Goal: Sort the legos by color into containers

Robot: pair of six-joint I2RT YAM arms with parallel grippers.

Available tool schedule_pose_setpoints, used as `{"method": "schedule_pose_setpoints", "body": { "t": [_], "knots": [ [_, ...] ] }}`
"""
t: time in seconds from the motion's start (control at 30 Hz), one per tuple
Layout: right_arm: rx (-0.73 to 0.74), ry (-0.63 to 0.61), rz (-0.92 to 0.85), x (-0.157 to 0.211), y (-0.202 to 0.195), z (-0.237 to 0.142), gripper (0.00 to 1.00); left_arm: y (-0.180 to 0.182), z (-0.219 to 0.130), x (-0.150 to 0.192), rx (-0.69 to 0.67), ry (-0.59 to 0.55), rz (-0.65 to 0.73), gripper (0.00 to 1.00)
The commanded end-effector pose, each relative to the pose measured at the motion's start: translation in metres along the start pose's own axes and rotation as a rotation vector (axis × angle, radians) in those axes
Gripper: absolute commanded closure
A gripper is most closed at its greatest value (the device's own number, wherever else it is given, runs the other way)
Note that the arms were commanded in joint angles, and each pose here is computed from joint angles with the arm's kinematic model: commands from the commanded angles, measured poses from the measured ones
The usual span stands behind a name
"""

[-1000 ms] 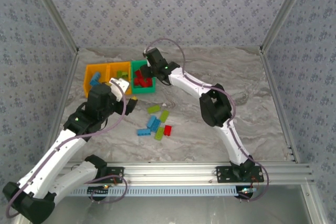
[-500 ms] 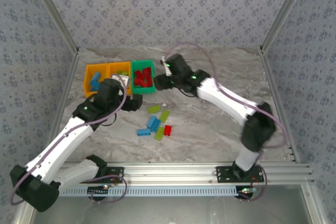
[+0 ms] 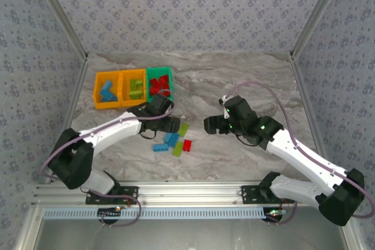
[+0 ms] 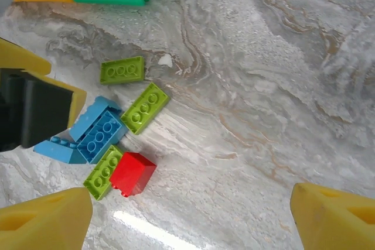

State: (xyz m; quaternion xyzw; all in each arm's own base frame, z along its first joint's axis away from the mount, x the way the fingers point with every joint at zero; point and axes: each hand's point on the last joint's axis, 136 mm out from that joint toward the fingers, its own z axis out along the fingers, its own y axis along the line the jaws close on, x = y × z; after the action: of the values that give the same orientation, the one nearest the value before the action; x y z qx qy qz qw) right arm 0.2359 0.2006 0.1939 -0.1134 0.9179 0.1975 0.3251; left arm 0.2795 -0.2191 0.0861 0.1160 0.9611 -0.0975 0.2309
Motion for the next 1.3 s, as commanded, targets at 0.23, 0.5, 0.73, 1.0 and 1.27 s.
{"method": "schedule_pose_setpoints", "body": {
  "t": [0.23, 0.5, 0.73, 1.0, 1.27],
  "knots": [
    [0.015, 0.002, 0.061, 0.006, -0.006, -0.011, 0.09, -0.008, 0.047, -0.018, -0.011, -0.004, -0.059, 0.01],
    [0.014, -0.009, 0.071, 0.005, -0.006, -0.014, 0.07, 0.009, 0.071, -0.014, -0.112, -0.012, -0.129, 0.01],
    [-0.009, 0.009, 0.067, 0.002, 0.002, -0.007, 0.06, 0.021, 0.082, -0.007, -0.151, -0.016, -0.144, 0.15],
    [-0.017, 0.022, 0.075, 0.004, 0.005, -0.004, 0.06, 0.026, 0.081, -0.011, -0.147, -0.023, -0.157, 0.29],
    [-0.043, 0.002, 0.088, -0.002, 0.011, -0.005, 0.05, 0.032, 0.035, -0.047, -0.145, -0.149, -0.162, 0.32]
  ]
}}
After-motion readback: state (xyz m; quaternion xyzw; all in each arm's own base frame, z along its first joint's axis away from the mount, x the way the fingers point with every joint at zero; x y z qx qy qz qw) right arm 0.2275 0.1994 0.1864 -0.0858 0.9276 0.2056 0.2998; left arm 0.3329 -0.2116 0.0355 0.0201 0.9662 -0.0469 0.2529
